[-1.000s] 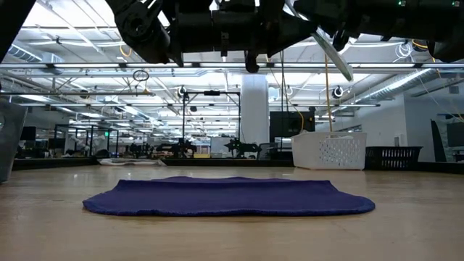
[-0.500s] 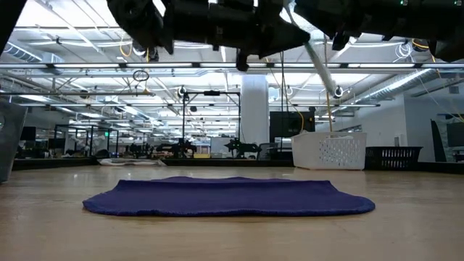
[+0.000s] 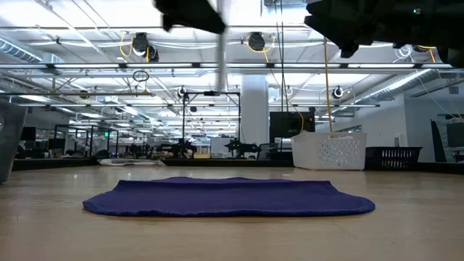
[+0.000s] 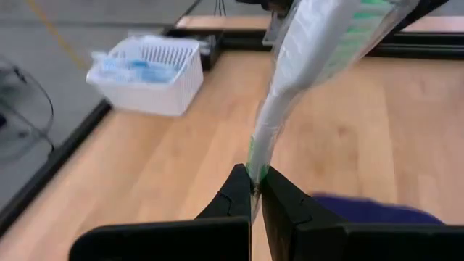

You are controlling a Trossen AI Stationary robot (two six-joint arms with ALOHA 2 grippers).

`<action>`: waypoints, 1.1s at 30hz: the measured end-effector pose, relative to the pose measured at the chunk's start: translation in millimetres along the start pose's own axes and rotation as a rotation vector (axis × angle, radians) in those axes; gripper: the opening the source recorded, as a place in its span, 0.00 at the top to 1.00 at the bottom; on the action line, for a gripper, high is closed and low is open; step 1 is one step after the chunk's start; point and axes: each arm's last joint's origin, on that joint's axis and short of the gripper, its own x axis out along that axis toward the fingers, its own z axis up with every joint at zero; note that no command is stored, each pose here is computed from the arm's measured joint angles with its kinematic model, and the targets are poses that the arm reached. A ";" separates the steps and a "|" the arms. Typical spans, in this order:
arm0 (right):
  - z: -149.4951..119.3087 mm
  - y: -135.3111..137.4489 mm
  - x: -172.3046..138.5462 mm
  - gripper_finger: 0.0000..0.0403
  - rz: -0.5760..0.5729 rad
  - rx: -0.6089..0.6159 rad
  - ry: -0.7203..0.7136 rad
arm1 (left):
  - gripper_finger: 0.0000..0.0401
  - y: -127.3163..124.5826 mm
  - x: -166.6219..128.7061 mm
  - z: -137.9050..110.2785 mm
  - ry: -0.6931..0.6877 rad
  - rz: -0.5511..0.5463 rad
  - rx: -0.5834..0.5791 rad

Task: Pick & Place Toothbrushes
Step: Put the green toothbrush into the black bin

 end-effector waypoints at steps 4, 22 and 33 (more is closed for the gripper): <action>-1.9 -1.2 -2.9 0.66 -0.001 0.001 -0.001 | 1.00 3.9 -33.5 -5.6 0.097 -0.010 -0.043; -4.5 -1.5 -4.2 0.66 0.000 -0.009 0.016 | 1.00 2.1 -100.9 -46.2 0.554 -0.059 -0.318; -5.4 -1.3 -4.1 0.66 0.001 -0.015 0.025 | 1.00 -3.0 -117.1 -61.1 0.798 -0.062 -0.444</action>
